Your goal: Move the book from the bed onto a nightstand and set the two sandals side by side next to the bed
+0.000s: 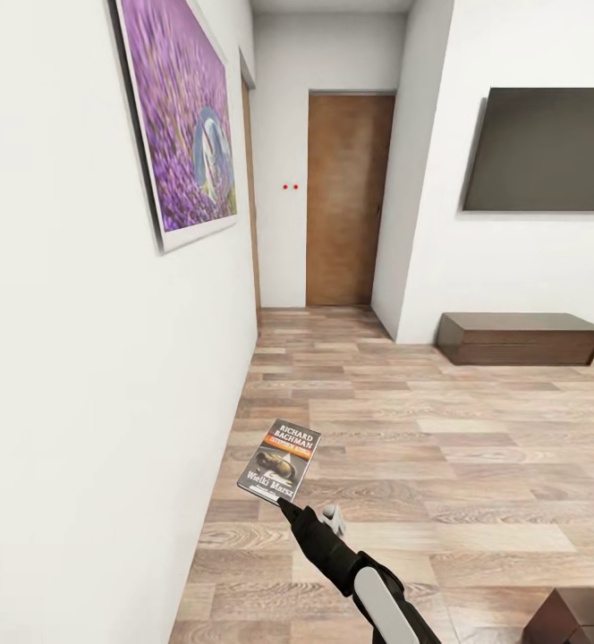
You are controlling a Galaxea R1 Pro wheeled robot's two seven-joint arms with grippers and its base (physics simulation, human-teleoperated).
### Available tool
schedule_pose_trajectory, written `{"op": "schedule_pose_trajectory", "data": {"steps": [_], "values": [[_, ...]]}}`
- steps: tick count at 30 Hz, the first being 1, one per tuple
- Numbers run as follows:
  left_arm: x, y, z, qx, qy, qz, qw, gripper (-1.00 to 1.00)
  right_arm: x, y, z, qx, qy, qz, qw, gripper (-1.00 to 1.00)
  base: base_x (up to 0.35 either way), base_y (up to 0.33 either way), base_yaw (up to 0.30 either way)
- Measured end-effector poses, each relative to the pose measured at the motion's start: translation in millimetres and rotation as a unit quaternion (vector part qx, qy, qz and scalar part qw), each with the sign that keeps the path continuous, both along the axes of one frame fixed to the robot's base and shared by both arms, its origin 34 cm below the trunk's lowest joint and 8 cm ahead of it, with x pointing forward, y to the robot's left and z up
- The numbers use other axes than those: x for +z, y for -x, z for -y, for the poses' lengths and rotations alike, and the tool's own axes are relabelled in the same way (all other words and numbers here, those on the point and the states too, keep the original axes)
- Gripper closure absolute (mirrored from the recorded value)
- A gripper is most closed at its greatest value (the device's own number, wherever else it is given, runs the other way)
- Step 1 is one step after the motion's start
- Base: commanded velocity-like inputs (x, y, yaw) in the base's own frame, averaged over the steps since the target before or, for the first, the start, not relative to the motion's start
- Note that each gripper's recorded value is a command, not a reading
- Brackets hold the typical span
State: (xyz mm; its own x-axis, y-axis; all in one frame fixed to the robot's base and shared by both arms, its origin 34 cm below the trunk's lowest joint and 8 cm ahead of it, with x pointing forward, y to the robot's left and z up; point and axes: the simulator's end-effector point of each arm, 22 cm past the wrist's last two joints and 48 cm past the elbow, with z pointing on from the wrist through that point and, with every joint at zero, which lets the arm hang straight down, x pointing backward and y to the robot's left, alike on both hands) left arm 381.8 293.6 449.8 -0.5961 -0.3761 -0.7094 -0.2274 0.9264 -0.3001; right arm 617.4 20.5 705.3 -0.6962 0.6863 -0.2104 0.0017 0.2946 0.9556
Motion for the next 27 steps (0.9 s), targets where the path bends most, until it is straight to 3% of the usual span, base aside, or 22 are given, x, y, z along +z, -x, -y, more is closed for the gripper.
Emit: {"op": "schedule_pose_trajectory", "data": {"steps": [27], "values": [[0.0,0.0,0.8,0.000,0.001,0.000,1.0000,-1.00,0.1,0.0,0.0,0.000,0.000,0.000,1.0000,1.00,0.022,0.000,0.000]]}}
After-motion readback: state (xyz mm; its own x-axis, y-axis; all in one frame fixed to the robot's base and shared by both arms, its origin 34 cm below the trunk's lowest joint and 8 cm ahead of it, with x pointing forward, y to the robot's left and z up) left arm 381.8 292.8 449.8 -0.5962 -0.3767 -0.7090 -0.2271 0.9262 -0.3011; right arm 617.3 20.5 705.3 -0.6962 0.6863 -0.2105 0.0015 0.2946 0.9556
